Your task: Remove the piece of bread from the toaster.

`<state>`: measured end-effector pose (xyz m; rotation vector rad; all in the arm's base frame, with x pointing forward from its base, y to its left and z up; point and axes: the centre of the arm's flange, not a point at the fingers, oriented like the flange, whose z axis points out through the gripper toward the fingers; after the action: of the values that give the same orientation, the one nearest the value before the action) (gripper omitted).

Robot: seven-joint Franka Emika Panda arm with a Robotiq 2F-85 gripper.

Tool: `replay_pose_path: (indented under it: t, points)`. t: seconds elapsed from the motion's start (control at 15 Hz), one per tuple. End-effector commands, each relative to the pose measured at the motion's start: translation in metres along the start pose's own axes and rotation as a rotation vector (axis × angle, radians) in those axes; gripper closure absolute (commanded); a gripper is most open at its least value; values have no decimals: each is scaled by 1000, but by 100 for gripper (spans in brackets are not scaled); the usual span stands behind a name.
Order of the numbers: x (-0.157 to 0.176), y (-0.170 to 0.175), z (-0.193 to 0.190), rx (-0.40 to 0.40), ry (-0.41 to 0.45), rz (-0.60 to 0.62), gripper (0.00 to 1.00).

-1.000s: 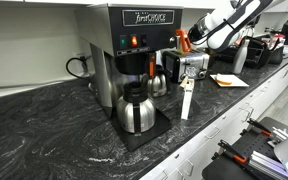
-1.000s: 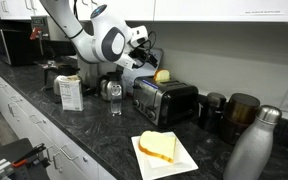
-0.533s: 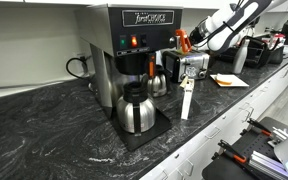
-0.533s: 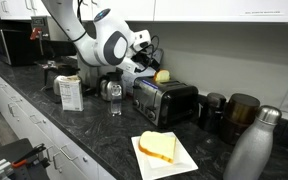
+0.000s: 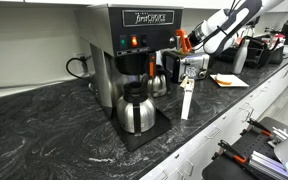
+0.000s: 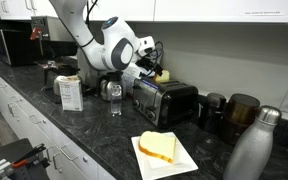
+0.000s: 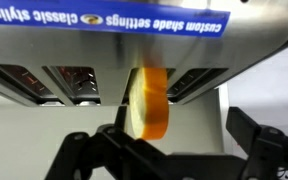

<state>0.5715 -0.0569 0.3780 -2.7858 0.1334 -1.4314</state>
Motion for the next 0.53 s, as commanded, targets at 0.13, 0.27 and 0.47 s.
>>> replay_pose_path:
  t: [0.13,0.27,0.47]
  points:
    - [5,6,10,3,12,-23,29]
    - [4,6,13,4,11,-22,44]
    - [2,6,16,10,9,-20,65]
